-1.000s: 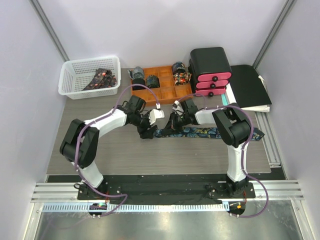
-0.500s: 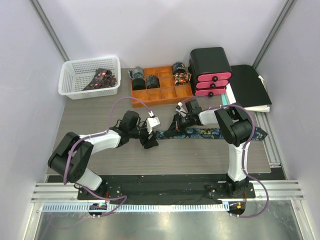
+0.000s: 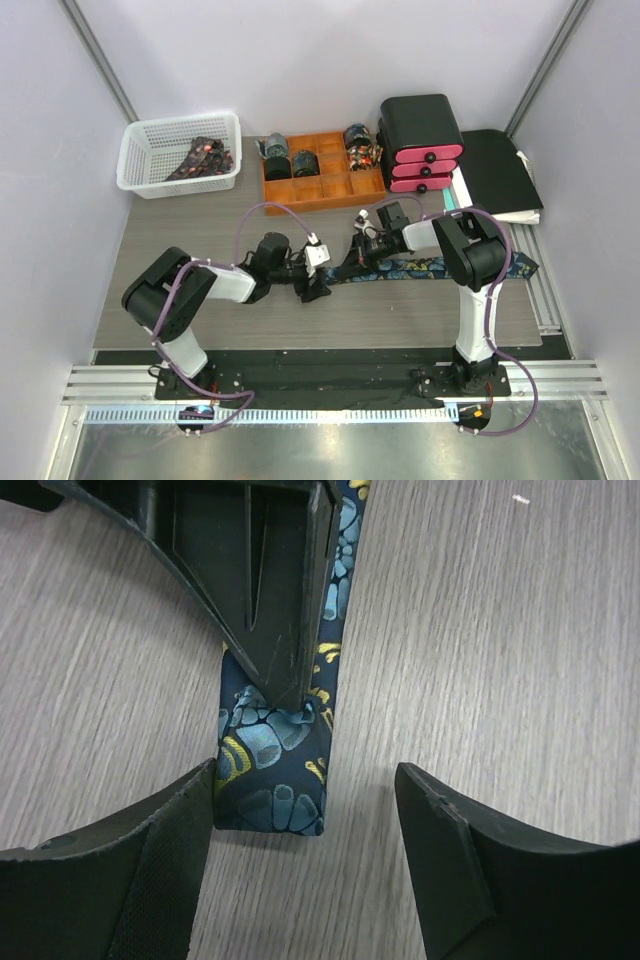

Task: Roll the ties
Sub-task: Roll the tie at the center of the board.

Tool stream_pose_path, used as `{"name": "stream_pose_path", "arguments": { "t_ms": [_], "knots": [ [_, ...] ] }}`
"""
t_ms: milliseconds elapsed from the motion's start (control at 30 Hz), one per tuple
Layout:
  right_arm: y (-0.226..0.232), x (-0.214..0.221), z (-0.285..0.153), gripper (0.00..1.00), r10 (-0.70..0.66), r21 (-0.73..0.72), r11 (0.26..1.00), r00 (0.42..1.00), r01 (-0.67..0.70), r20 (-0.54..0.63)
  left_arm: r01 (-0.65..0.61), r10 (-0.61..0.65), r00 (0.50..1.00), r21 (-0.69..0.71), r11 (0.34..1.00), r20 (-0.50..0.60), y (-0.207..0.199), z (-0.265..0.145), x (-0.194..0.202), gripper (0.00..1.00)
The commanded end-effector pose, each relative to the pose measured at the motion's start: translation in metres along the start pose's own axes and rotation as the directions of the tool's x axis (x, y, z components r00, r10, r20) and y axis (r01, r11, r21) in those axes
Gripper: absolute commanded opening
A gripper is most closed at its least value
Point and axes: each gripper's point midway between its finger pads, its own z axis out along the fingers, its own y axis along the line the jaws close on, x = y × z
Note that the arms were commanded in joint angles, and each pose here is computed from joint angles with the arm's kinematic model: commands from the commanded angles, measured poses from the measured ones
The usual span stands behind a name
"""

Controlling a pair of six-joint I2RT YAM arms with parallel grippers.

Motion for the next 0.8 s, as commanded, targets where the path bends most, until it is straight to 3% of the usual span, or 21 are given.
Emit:
{"name": "stream_pose_path", "arguments": {
  "t_ms": [0, 400, 467, 600, 767],
  "knots": [
    [-0.082, 0.031, 0.005, 0.01, 0.119, 0.264, 0.958, 0.993, -0.11, -0.02, -0.058, 0.059, 0.997, -0.023, 0.998, 0.047, 0.008, 0.01, -0.011, 0.67],
    [-0.088, 0.034, 0.003, 0.01, 0.133, 0.278, 0.953, 0.991, -0.118, -0.033, -0.054, 0.056, 0.997, -0.051, 0.997, 0.045, 0.016, 0.017, -0.01, 0.72],
    [-0.089, 0.034, 0.003, 0.01, 0.133, 0.279, 0.953, 0.99, -0.119, -0.035, -0.061, 0.061, 0.996, 0.009, 0.998, 0.06, 0.004, 0.018, -0.011, 0.68],
    [-0.089, 0.035, 0.003, 0.01, 0.135, 0.274, 0.954, 0.99, -0.12, -0.04, -0.065, 0.065, 0.997, 0.03, 0.997, 0.029, 0.001, 0.023, -0.006, 0.43],
    [-0.078, 0.031, 0.004, 0.01, 0.118, 0.227, 0.968, 0.993, -0.107, -0.033, -0.076, 0.076, 0.996, 0.016, 0.997, -0.045, 0.01, 0.024, -0.01, 0.35]
  ]
}}
